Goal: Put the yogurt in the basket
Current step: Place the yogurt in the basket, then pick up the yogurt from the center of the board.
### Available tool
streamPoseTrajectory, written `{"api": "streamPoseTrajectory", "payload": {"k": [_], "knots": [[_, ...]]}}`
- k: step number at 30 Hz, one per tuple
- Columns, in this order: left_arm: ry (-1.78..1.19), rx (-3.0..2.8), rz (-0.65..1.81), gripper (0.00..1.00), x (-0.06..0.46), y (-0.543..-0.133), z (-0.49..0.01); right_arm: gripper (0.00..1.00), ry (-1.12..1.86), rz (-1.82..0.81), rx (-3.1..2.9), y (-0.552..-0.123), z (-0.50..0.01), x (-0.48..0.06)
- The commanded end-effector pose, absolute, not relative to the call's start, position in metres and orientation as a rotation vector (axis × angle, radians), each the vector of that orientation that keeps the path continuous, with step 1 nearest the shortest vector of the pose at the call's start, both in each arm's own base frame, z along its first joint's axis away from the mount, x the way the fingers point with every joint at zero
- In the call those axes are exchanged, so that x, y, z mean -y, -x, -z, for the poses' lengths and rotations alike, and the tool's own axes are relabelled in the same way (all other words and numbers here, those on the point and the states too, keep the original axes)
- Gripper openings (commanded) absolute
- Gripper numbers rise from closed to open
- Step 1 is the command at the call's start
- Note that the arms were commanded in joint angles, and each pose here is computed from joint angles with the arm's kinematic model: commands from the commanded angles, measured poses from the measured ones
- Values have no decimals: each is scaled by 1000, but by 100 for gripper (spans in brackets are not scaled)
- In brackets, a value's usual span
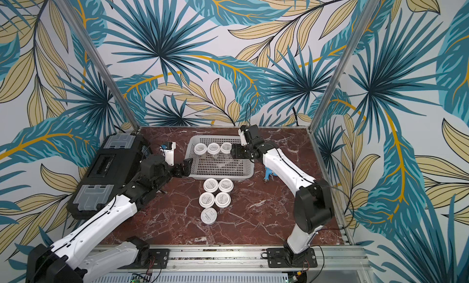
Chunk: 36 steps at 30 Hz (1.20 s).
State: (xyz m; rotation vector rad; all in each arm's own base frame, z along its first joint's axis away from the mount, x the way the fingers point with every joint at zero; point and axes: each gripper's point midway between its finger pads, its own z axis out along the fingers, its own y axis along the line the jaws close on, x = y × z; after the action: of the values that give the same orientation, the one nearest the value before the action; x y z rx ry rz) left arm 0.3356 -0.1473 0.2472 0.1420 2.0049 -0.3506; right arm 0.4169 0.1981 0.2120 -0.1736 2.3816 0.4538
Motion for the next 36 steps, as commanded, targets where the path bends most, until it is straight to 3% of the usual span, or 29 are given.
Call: {"api": "streamPoseTrajectory", "payload": {"k": [1,7,19,36], "knots": [[-278,-2160,329,96,161,-310,-237,77,169,-343,-2316,-406,-225,-174],[-397,-2303,276,94,178,-268,-223,86,189,-247,-2308,-384,-215,-148],[-508,-2446,266,92,204,-199,-201,88,158,-338,-2306,-392,-206,-154],[-522,-2481,203,98,226,-222,-142,88,161,-359,-2334,-397,-193,-156]]}}
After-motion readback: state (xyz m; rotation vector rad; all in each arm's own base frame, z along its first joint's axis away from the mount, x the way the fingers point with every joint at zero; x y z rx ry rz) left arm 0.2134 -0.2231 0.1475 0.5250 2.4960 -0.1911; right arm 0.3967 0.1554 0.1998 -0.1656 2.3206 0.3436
